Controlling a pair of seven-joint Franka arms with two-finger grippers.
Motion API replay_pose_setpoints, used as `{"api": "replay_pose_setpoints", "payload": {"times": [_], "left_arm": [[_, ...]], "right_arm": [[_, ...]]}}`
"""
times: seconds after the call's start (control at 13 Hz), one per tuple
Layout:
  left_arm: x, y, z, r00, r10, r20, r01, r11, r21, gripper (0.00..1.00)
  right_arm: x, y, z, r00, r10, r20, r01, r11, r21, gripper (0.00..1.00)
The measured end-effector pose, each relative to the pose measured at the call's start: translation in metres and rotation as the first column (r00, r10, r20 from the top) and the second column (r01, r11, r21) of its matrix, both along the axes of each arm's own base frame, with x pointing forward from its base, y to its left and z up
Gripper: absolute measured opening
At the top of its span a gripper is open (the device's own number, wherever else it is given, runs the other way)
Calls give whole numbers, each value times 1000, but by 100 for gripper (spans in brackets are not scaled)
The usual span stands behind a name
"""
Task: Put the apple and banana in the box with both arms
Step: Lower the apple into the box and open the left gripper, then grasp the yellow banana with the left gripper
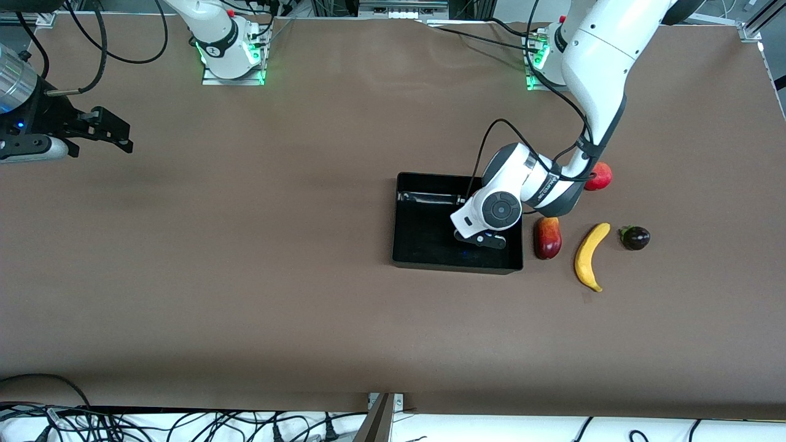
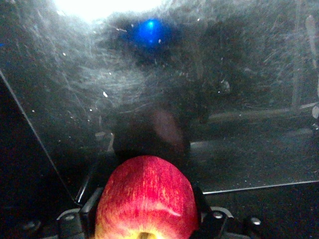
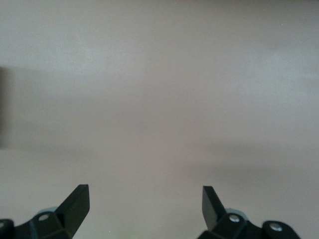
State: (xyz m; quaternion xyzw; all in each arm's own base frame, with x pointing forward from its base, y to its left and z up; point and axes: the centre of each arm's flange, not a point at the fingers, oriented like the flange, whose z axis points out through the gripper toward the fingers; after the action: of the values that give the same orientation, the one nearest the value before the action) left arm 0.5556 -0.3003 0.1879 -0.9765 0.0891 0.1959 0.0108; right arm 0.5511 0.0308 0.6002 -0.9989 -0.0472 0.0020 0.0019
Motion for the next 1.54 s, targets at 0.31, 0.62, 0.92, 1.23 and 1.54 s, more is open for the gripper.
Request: {"api": "replay_pose_setpoints", "payload": {"times": [0.31, 0.62, 0.92, 1.23, 1.54], "left_arm": [[19, 9, 52, 999, 19, 34, -19, 1000, 8, 99], [45, 42, 125, 998, 62, 21, -63, 997, 51, 100], [90, 174, 145, 1000, 3, 26, -3, 1000, 11, 100], [104, 281, 70, 984, -178, 5, 178, 983, -51, 100], [85, 304, -15, 955, -278, 99, 289, 951, -111, 93]], "right_arm": [[0, 0, 0, 1000, 0, 1, 0, 1000, 0, 100], [0, 0, 0, 1000, 0, 1, 0, 1000, 0, 100], [0, 0, 0, 1000, -1, 1, 1, 1000, 0, 100], [0, 0, 0, 1000, -1, 2, 1, 1000, 0, 100], [0, 0, 0, 1000, -1, 2, 1, 1000, 0, 100]]}}
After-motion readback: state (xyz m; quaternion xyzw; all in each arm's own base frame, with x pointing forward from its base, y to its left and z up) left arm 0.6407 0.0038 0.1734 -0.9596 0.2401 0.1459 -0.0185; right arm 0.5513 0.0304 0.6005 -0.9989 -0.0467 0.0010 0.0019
